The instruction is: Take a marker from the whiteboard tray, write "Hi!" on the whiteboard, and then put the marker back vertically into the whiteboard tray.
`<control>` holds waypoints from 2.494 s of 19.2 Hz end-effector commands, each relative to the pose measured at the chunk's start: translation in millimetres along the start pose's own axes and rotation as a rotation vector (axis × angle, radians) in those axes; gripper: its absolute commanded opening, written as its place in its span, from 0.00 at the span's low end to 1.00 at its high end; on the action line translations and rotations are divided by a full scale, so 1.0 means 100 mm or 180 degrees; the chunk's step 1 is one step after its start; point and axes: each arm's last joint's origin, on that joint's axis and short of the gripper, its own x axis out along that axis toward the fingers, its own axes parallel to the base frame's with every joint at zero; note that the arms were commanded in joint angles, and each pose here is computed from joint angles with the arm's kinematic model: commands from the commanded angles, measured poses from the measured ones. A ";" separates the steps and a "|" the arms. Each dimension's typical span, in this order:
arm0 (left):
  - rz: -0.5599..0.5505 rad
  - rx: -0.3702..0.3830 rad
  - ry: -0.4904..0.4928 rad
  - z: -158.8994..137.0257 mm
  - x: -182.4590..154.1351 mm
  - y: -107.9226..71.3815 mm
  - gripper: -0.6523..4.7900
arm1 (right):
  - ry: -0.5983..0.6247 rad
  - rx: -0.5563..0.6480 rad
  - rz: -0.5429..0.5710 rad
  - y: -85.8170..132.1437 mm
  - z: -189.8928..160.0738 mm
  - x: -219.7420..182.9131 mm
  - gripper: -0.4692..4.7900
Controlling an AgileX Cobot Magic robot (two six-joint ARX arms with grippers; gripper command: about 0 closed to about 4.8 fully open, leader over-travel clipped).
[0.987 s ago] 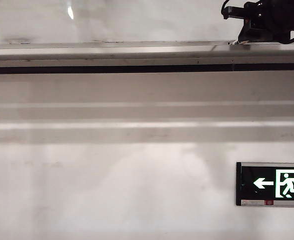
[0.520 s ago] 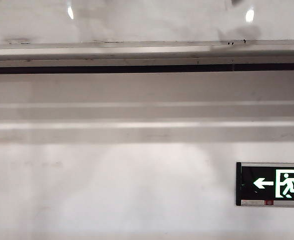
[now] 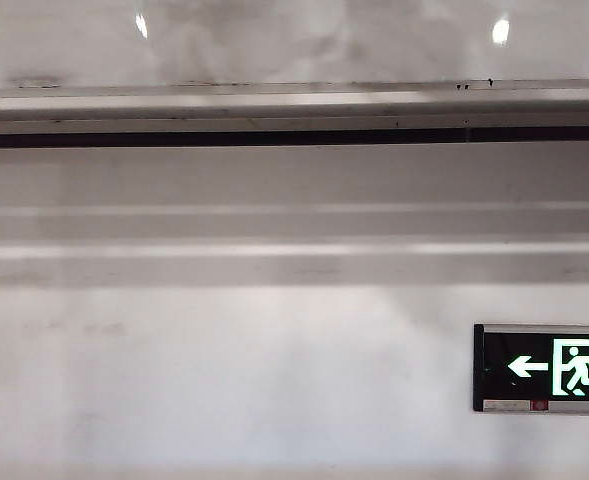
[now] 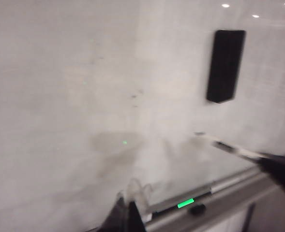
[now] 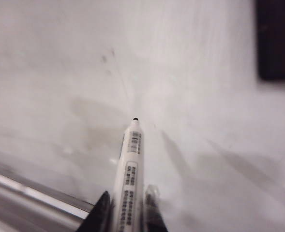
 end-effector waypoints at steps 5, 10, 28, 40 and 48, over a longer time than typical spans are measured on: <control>-0.0189 0.0340 0.0045 0.00 -0.01 -0.02 0.11 | 0.0018 -0.0095 -0.0337 0.28 -0.16 0.39 0.08; -0.0242 0.0305 0.0114 -0.02 -0.02 -0.03 0.11 | -0.0001 -0.0115 -0.0470 0.20 -0.23 0.49 0.08; -0.0114 0.0267 0.0326 -0.10 0.01 -0.10 0.11 | 0.0263 -0.0207 -0.0563 0.04 -0.39 0.60 0.08; -0.0113 0.0268 0.0326 -0.10 0.01 -0.10 0.11 | 0.0633 -0.0230 -0.0530 0.04 -0.49 0.57 0.08; -0.0114 0.0267 0.0327 -0.10 0.01 -0.10 0.11 | 0.0181 -0.0212 -0.0149 0.01 -0.19 0.46 0.08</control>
